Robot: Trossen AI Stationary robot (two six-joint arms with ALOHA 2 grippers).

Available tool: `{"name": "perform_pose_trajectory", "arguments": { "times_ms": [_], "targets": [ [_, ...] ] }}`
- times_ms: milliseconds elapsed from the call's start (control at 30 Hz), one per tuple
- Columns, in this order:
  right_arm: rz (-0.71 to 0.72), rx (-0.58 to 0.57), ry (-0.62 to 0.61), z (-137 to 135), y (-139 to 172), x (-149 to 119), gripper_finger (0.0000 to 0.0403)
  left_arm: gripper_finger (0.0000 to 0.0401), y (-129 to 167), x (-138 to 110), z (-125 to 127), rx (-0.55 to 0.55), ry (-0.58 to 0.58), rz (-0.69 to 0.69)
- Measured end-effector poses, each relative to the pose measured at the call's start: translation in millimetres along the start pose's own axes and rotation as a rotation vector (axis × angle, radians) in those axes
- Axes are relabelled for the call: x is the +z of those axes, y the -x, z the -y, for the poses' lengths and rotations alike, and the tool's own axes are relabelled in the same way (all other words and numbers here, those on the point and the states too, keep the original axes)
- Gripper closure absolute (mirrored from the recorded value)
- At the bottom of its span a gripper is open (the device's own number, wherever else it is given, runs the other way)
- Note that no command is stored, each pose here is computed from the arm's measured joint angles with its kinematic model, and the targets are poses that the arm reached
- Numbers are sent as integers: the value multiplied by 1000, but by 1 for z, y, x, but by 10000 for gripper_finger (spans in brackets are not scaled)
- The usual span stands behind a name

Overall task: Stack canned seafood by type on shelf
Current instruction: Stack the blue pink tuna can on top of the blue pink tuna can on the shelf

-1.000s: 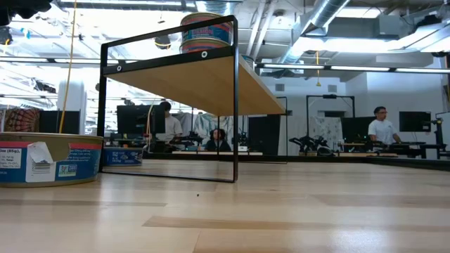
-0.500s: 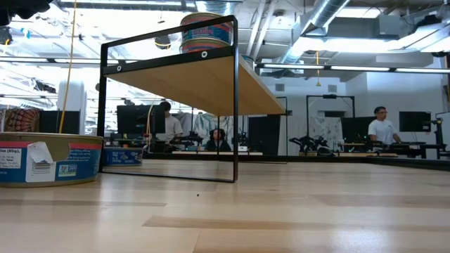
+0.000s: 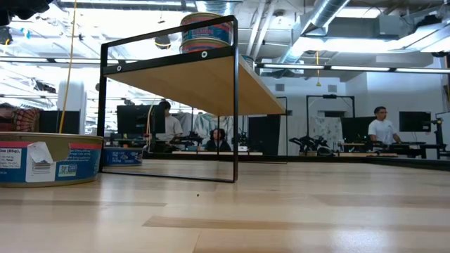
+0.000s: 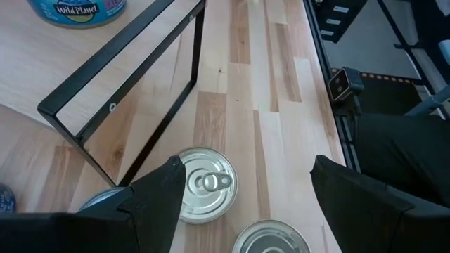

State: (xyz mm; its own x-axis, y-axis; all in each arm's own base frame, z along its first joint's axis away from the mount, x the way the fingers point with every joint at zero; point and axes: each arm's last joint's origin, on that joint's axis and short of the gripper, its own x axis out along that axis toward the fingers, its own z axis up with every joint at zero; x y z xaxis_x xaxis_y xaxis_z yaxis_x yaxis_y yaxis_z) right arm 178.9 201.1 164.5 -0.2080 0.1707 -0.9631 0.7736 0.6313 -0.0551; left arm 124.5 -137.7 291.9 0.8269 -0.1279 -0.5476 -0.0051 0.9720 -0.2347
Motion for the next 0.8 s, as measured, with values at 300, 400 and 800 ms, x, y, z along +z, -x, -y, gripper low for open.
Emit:
{"name": "perform_pose_trajectory", "arguments": {
  "times_ms": [300,400,800],
  "targets": [
    [29,52,139,-9,13,14,201,104,0,0,0,0,4,0],
    [132,89,199,-13,30,25,201,104,0,0,0,3,4,3],
    [646,493,344,15,142,77,195,104,1,4,-4,140,-64,129]
  ]
}}
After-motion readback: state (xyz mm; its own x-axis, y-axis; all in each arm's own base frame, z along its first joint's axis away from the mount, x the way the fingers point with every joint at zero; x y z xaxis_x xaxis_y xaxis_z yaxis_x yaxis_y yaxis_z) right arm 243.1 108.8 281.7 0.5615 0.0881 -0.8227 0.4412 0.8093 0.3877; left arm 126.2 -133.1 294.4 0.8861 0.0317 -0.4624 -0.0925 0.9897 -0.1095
